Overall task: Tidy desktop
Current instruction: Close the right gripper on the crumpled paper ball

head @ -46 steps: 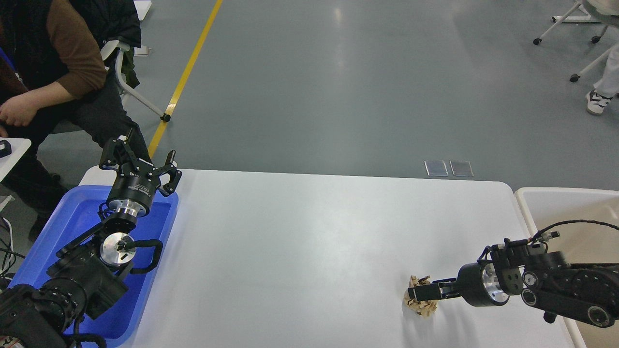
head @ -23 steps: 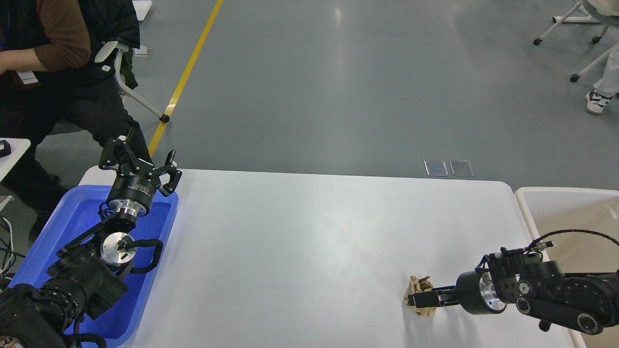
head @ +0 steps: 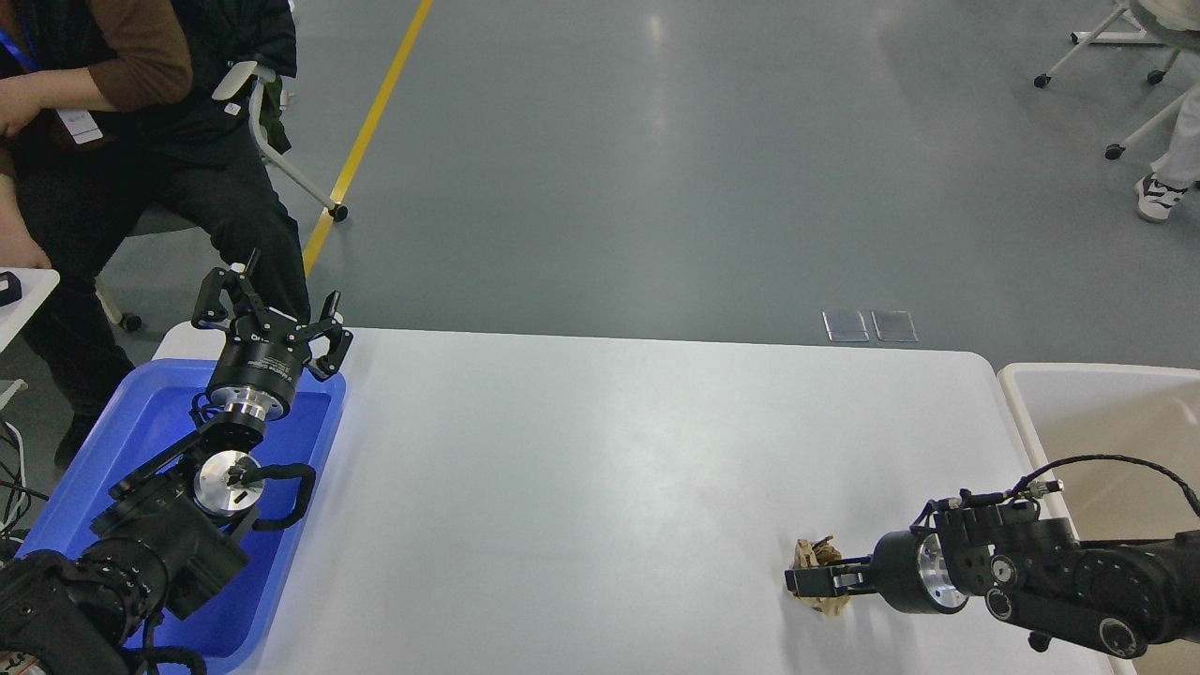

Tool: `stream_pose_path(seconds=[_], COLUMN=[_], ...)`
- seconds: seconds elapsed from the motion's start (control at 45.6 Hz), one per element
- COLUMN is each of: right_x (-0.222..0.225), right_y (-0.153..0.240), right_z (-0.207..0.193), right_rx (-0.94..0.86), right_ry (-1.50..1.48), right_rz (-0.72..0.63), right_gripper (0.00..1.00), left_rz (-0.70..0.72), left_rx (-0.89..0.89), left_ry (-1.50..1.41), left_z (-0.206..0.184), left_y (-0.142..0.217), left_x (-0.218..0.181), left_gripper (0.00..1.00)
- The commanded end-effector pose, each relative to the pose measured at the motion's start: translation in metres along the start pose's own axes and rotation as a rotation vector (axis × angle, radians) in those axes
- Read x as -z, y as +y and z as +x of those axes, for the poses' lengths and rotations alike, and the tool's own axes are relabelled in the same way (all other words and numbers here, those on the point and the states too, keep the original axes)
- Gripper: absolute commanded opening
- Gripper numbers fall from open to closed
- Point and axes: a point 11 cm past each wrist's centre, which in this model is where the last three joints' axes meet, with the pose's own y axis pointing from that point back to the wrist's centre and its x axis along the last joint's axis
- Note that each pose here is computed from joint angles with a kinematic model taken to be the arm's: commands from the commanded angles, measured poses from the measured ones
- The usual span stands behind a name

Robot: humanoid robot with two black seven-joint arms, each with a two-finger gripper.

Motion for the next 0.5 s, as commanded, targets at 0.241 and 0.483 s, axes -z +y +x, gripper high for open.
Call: stream_pose_path(seconds=[0.241,0.483], right_x=[-0.003,-0.004], right_y=[0.0,0.008], right_z=[0.001,0.014], right_rx=[-0.009,-0.056], right_ry=[0.012,-0.014], right_rz=[-0.006,0.004], right_gripper=[0.0,0.0], left_rz=[0.0,0.0], left_rx=[0.0,0.0], left_ry=[0.0,0.0], left_z=[0.0,0.0], left_y=[0.0,0.0], left_x=[0.0,0.0], left_gripper=[1.0,1.0])
